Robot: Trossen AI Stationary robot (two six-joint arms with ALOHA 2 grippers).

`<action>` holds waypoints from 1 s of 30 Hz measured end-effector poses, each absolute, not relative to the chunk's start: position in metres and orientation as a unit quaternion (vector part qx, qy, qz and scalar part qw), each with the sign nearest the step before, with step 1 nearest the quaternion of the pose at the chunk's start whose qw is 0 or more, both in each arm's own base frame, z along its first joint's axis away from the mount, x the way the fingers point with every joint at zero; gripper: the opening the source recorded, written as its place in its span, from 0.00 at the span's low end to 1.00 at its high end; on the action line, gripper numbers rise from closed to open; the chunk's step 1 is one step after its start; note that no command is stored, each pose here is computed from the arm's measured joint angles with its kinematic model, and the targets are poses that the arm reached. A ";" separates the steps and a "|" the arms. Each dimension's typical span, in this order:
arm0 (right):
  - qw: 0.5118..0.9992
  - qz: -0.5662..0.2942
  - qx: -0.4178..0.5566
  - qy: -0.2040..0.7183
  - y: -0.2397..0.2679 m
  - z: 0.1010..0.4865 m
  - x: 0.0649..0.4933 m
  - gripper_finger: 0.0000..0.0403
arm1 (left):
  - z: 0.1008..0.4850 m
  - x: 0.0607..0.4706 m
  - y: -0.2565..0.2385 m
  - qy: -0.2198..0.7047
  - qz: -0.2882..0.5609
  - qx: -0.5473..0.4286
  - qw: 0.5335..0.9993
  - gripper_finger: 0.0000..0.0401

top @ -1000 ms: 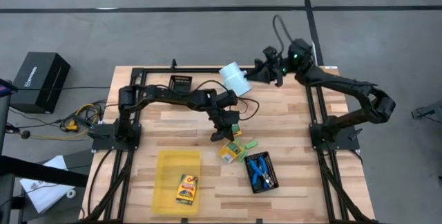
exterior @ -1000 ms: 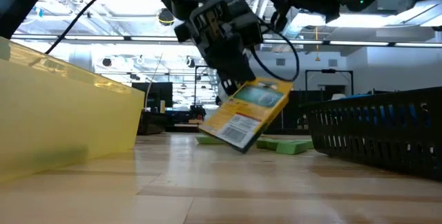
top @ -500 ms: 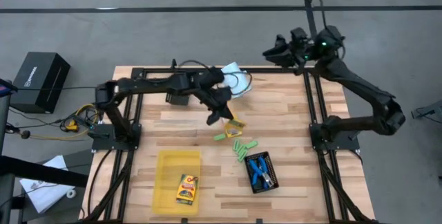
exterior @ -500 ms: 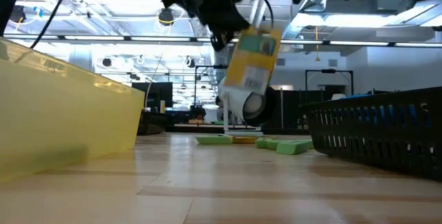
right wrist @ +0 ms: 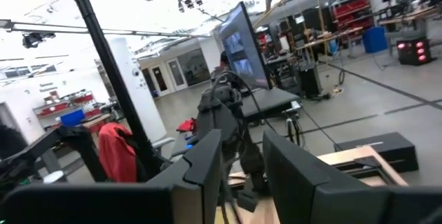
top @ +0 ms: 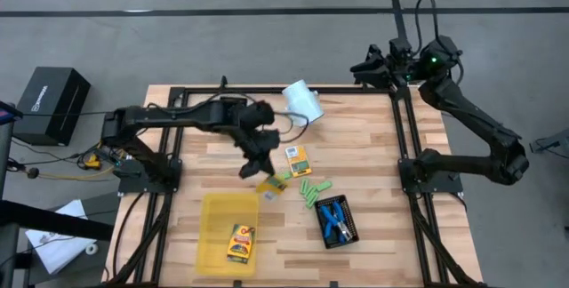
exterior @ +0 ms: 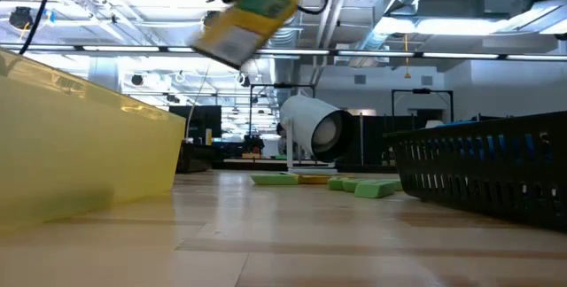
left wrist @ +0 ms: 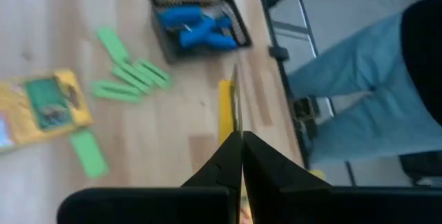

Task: Pick & Place School Supplies
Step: Put the yellow crayon box into the yellow bin

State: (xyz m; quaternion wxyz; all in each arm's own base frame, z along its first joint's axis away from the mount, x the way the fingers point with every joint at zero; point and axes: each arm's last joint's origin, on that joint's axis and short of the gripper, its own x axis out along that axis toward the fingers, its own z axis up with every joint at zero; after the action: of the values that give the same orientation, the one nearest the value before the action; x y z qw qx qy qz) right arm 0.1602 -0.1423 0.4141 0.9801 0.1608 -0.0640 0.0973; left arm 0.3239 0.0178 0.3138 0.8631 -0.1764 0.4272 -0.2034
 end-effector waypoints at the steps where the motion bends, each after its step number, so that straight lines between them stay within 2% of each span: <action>1: 0.980 0.100 0.162 -0.063 -0.142 0.413 0.162 0.25 | 0.313 0.320 0.012 0.433 -0.206 -0.182 0.859 0.00; 11: 0.975 0.139 0.166 -0.047 -0.135 0.407 0.181 0.25 | 0.287 0.271 -0.054 0.512 -0.198 -0.259 0.795 0.00; 22: 0.969 0.167 0.178 -0.032 -0.129 0.400 0.196 0.25 | 0.218 0.235 -0.095 0.546 -0.190 -0.357 0.734 0.00; 26: 0.967 0.175 0.181 -0.037 -0.127 0.402 0.198 0.25 | 0.193 0.224 -0.098 0.568 -0.171 -0.406 0.695 0.05; 30: 0.966 0.178 0.183 -0.044 -0.126 0.404 0.197 0.25 | 0.187 0.220 -0.100 0.578 -0.164 -0.410 0.686 0.17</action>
State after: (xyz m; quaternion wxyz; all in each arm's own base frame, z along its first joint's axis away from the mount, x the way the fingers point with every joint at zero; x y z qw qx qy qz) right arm 0.1970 -0.1264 0.4044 0.9659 0.1828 -0.0443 0.1779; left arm 0.2198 -0.0999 0.1866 0.6857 -0.4104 0.5785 -0.1636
